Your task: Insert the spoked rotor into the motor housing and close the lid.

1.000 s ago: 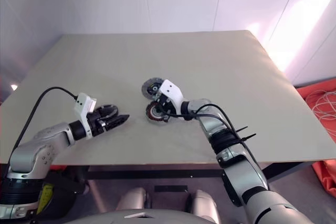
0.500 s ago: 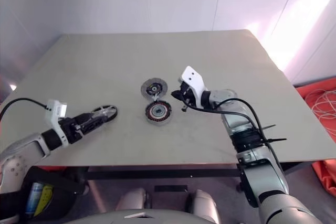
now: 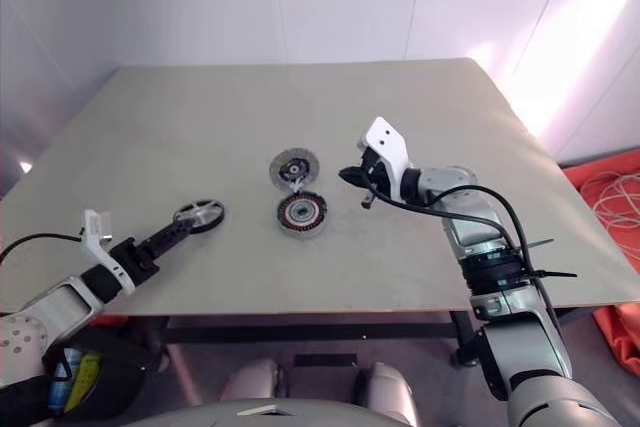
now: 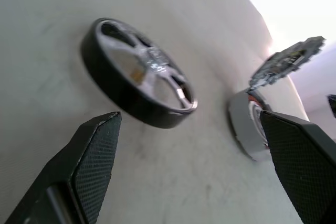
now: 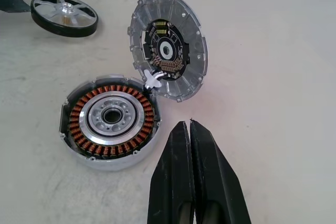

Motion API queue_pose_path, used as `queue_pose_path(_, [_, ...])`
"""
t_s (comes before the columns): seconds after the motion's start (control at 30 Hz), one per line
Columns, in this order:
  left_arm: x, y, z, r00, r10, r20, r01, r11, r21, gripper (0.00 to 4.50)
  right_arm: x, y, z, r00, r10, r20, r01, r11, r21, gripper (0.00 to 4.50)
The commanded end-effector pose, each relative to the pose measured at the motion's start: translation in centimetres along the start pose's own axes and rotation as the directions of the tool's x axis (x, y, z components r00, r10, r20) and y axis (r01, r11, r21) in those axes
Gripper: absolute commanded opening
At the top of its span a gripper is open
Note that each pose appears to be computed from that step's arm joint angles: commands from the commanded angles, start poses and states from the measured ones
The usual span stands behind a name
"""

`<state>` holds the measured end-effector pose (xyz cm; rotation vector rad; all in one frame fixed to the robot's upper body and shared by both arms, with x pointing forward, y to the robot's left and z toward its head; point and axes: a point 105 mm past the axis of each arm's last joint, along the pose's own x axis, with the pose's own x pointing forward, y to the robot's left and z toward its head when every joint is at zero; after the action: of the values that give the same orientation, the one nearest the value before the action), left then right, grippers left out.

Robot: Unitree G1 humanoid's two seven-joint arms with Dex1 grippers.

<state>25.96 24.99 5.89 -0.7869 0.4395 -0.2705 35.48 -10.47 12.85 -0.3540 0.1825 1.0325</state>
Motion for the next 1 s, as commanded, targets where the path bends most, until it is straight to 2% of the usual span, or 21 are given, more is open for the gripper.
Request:
queue_pose_path(0.03, [-0.2,1.0,0.5,0.999,0.048,0.023,-0.047,0.998,-0.033,4.5,-1.4,0.2,1.8,0.998,0.027,0.05,-0.025,0.999,-0.04,0.04])
queue_pose_path(0.17, [0.1,1.9,0.2,0.996,0.084,0.02,-0.082,0.993,-0.083,4.5,-3.0,1.2,1.4,0.994,0.105,0.034,-0.103,0.993,-0.06,0.04])
queue_pose_path(0.4, [1.1,1.7,0.1,0.997,0.065,0.029,-0.061,0.988,-0.142,4.5,-3.8,1.2,1.2,0.992,0.123,0.033,-0.122,0.992,-0.039,0.04])
queue_pose_path(0.63, [2.4,0.4,0.4,0.996,0.014,0.084,0.005,0.975,-0.221,4.5,-3.7,1.4,1.0,0.992,0.124,0.027,-0.123,0.992,-0.039,0.04])
queue_pose_path(0.87, [2.9,-0.8,0.5,0.994,-0.011,0.108,0.035,0.976,-0.216,4.5,-3.5,1.6,0.9,0.992,0.124,0.02,-0.123,0.991,-0.043,0.04])
queue_pose_path(1.0, [2.9,-2.1,1.1,0.988,-0.077,0.137,0.105,0.972,-0.212,4.5,-3.5,1.7,1.0,0.992,0.126,0.021,-0.124,0.991,-0.046,0.04])
